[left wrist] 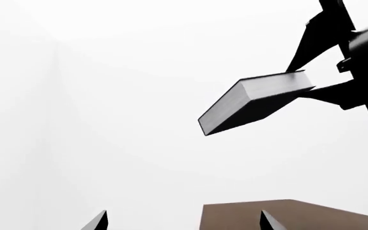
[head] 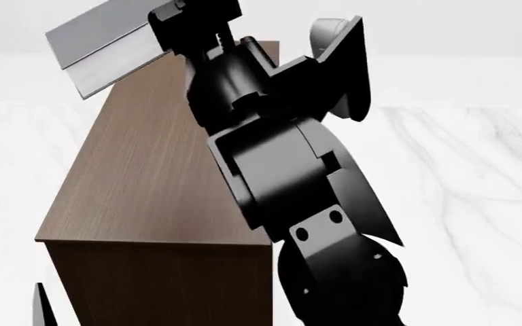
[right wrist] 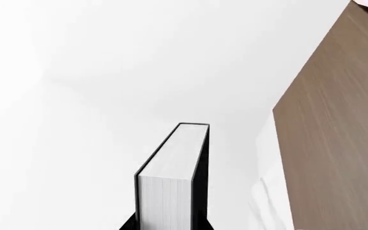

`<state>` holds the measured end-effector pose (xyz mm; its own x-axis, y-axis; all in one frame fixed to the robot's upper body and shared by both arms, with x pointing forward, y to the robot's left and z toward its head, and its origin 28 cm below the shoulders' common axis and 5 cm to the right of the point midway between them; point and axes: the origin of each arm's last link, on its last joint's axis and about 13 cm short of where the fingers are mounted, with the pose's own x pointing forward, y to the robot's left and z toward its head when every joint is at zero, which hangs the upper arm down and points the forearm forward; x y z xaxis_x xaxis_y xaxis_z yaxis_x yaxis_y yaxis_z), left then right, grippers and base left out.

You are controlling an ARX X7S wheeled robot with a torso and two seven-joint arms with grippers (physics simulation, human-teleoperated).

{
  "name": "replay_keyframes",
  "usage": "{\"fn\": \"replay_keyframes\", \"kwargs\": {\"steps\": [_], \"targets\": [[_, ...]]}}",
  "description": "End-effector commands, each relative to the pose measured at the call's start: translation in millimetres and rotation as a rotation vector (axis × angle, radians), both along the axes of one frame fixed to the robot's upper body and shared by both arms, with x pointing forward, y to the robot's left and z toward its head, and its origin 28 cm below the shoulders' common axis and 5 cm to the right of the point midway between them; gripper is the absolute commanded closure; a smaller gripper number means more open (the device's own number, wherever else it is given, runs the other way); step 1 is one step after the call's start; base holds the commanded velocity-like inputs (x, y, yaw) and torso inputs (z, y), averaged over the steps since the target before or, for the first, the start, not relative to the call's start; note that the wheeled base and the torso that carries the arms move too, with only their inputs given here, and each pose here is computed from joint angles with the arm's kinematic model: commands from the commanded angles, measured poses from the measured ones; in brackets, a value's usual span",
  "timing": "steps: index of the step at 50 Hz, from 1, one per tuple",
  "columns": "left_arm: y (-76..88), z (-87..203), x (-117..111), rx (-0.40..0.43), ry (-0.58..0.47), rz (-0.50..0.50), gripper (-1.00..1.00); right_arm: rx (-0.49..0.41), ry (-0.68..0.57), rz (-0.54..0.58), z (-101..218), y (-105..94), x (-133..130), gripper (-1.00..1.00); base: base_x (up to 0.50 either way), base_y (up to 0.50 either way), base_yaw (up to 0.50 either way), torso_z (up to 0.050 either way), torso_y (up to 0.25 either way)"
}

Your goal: Pick up the book in the middle and place it on the cabinet shelf.

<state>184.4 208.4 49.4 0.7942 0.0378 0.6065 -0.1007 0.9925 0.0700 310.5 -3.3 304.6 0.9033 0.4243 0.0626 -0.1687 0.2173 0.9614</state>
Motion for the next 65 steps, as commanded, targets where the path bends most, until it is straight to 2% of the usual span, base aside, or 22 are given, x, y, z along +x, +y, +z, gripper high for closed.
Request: {"fn": "replay_keyframes", "kwargs": {"steps": [1, 2, 6, 12, 31, 48, 56, 65], "targets": [[-0.2, 0.4, 1.7, 0.006, -0.008, 0.001, -1.0, -0.103, -0.008, -0.074, -5.3, 2.1, 9.2, 1.0, 0.0, 0.0, 0.0, 0.0, 0.0], [-0.2, 0.2, 1.8, 0.006, -0.007, 0.001, -1.0, -0.138, 0.0, -0.077, -5.7, 2.3, 8.7, 1.0, 0.0, 0.0, 0.0, 0.0, 0.01], [-0.1, -1.8, 3.2, 0.007, -0.005, 0.002, -1.0, -0.139, 0.014, -0.096, 5.1, -1.3, 4.0, 1.0, 0.0, 0.0, 0.0, 0.0, 0.0], [-0.4, -2.9, 3.6, 0.01, -0.005, 0.0, -1.0, -0.203, 0.072, -0.069, -3.8, 4.6, 2.8, 1.0, 0.0, 0.0, 0.0, 0.0, 0.002], [-0.4, -14.1, 6.9, 0.013, -0.007, 0.0, -1.0, -0.244, 0.088, -0.049, -6.0, 10.4, -1.1, 1.0, 0.0, 0.0, 0.0, 0.001, 0.002], [-0.4, -12.2, 5.1, 0.012, -0.004, -0.001, -1.0, -0.264, 0.147, -0.067, -13.6, 8.4, 7.2, 1.0, 0.0, 0.0, 0.0, 0.0, 0.001], [-0.7, -12.0, 4.7, 0.013, -0.003, -0.002, -1.0, -0.289, 0.183, -0.079, -26.8, 8.7, 13.6, 1.0, 0.0, 0.0, 0.0, 0.0, 0.001], [-0.6, -12.4, 4.7, 0.012, -0.002, -0.002, -1.0, -0.331, 0.192, -0.06, -35.9, 13.8, 8.0, 1.0, 0.0, 0.0, 0.0, 0.0, 0.0]]}}
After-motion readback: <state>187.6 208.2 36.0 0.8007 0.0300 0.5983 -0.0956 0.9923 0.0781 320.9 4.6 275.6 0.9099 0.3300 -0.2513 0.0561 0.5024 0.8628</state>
